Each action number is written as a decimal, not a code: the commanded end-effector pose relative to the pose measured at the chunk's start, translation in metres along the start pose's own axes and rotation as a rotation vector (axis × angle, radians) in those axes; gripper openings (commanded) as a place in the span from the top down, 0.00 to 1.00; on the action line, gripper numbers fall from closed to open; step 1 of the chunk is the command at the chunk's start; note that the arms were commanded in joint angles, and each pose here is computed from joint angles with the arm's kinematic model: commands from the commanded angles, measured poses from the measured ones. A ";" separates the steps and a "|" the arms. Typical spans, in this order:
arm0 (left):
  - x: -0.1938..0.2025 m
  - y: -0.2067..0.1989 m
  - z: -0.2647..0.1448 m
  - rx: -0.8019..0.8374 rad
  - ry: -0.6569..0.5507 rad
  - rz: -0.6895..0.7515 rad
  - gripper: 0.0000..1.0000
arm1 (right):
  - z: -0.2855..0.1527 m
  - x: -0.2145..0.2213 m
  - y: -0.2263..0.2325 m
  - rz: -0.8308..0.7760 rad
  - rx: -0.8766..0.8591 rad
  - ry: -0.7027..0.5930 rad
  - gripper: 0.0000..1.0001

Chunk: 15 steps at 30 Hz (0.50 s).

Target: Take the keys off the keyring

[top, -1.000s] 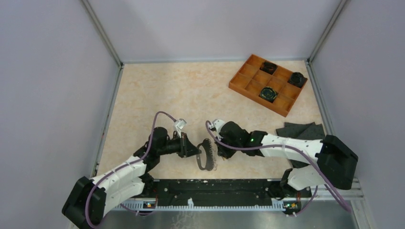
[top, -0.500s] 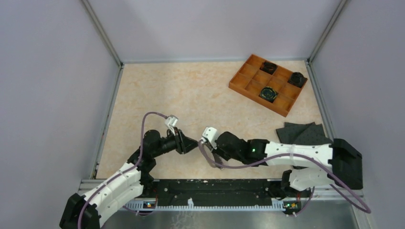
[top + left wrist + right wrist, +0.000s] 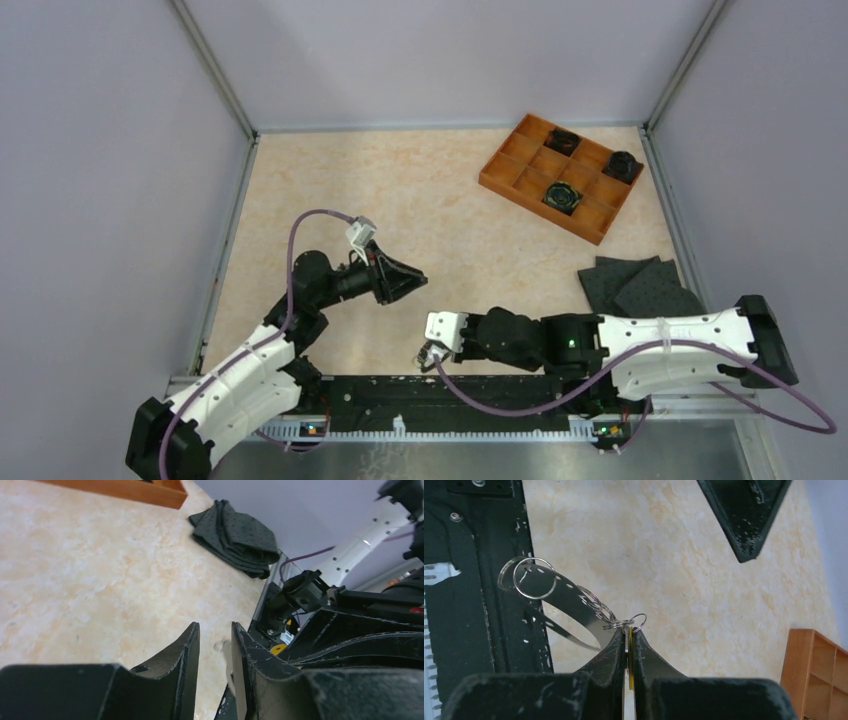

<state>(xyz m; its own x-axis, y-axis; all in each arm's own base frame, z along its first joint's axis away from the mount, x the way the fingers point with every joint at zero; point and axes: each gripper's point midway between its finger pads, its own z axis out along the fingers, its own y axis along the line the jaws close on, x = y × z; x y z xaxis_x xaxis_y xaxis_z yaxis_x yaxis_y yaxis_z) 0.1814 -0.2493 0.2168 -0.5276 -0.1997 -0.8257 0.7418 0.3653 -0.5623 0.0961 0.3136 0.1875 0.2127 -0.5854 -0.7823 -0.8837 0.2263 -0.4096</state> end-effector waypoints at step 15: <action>-0.001 -0.095 -0.017 0.544 0.007 0.155 0.70 | -0.059 -0.071 -0.002 -0.193 0.002 -0.125 1.00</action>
<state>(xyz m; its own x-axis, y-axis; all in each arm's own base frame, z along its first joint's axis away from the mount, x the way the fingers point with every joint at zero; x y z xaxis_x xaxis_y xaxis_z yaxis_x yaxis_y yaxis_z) 0.1255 -0.2681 0.2569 -0.4665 -0.1525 -0.8713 0.8825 -0.0134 -0.4702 0.0523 0.3104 0.2390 0.3978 -0.5503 -0.7341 -0.8534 0.0718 -0.5162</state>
